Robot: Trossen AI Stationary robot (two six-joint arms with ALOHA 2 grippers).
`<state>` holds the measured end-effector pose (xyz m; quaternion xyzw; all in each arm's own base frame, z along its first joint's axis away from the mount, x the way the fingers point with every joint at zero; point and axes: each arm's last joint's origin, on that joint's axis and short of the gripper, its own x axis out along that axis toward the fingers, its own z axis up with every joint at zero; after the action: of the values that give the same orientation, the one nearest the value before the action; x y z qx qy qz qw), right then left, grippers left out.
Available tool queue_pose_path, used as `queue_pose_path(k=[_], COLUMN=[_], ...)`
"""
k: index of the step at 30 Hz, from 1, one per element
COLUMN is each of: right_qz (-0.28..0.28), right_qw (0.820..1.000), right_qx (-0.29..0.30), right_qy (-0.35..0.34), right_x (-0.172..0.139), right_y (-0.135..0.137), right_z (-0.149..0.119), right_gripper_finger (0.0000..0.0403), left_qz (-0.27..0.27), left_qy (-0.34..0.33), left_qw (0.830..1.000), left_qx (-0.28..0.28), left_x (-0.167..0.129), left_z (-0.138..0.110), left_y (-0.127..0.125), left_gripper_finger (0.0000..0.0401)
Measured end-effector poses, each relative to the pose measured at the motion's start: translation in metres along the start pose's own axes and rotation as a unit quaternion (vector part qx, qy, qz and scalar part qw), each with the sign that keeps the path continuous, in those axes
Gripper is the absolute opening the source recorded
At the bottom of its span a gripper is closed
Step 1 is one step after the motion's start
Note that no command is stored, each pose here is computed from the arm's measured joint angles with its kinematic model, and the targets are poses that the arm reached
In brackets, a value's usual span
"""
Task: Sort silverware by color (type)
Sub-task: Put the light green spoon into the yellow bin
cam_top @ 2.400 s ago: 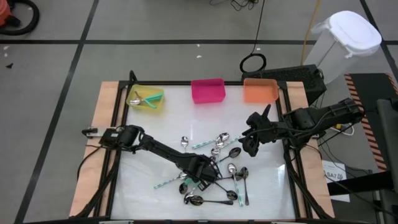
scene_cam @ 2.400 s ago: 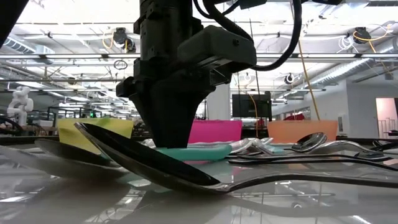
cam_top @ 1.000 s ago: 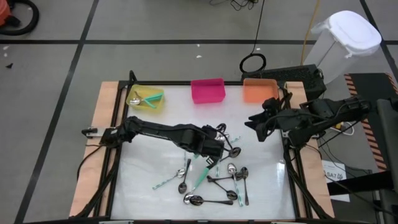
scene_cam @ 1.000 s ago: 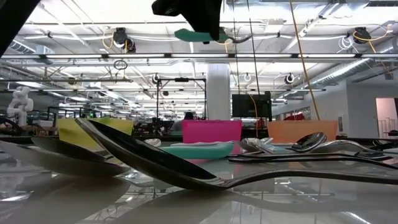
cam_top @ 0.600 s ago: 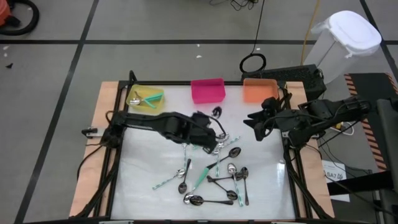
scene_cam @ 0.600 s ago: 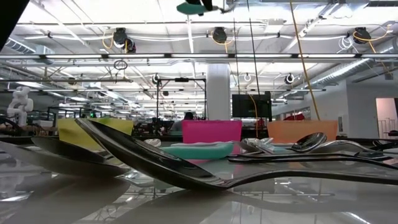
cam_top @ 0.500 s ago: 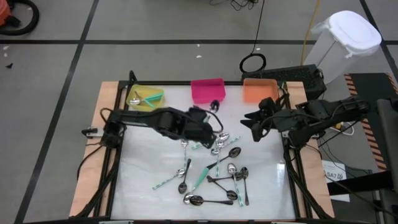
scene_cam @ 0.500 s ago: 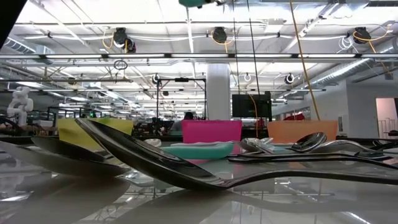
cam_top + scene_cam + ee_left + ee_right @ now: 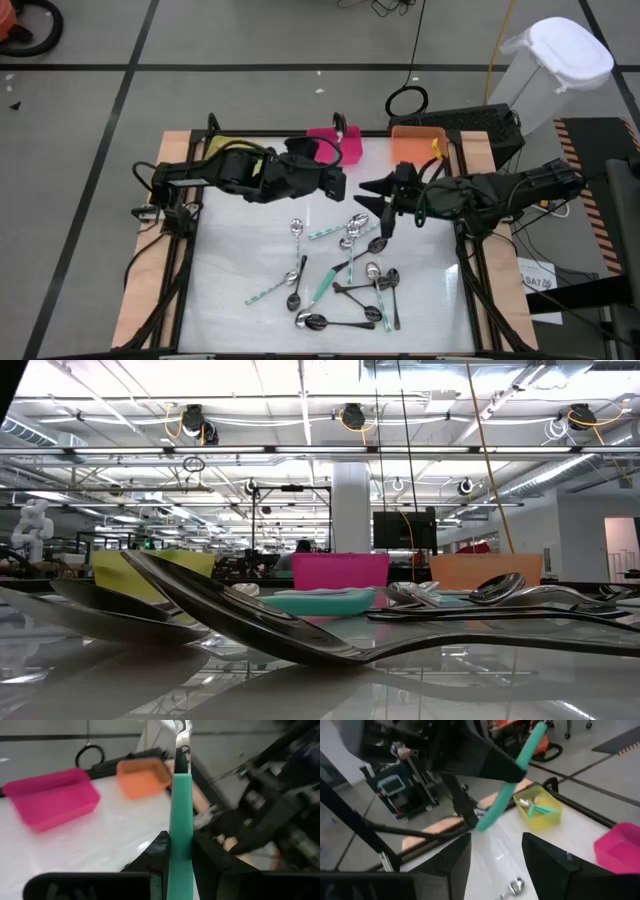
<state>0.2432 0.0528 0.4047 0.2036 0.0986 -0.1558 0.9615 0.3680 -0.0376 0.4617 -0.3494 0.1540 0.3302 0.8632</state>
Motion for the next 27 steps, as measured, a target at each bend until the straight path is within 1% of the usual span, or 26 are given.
queue_pose_path(k=[5,7,10,14,23,27], right_qz=[0.015,0.023,0.021,0.017,0.01,0.007], right_qw=[0.999,0.998,0.996,0.996,0.995,0.995], right_qx=[0.043,0.061,0.081,0.088,0.095,0.095], right_qy=[-0.019,-0.019,-0.023,-0.024,-0.03,-0.032], right_x=[0.008,0.011,0.015,0.018,0.025,0.027], right_y=[0.0,-0.001,-0.001,-0.002,-0.004,-0.005], right_z=[0.006,0.007,0.007,0.007,0.008,0.008], right_gripper_finger=[0.0171,0.0171,0.0171,0.0171,0.017,0.0147], left_qz=[-0.042,-0.053,-0.062,-0.065,-0.069,-0.068], left_qy=[-0.017,-0.024,-0.036,-0.046,-0.04,-0.039], left_qw=[0.999,0.998,0.997,0.997,0.997,0.997], left_qx=[-0.004,-0.009,-0.009,-0.001,0.012,0.015], left_x=[0.0,-0.001,-0.001,-0.001,-0.002,-0.001], left_z=[0.005,0.006,0.008,0.01,0.008,0.007], left_y=[-0.009,-0.011,-0.013,-0.014,-0.016,-0.016], left_gripper_finger=[0.0058,0.0058,0.0058,0.0058,0.0058,0.0058])
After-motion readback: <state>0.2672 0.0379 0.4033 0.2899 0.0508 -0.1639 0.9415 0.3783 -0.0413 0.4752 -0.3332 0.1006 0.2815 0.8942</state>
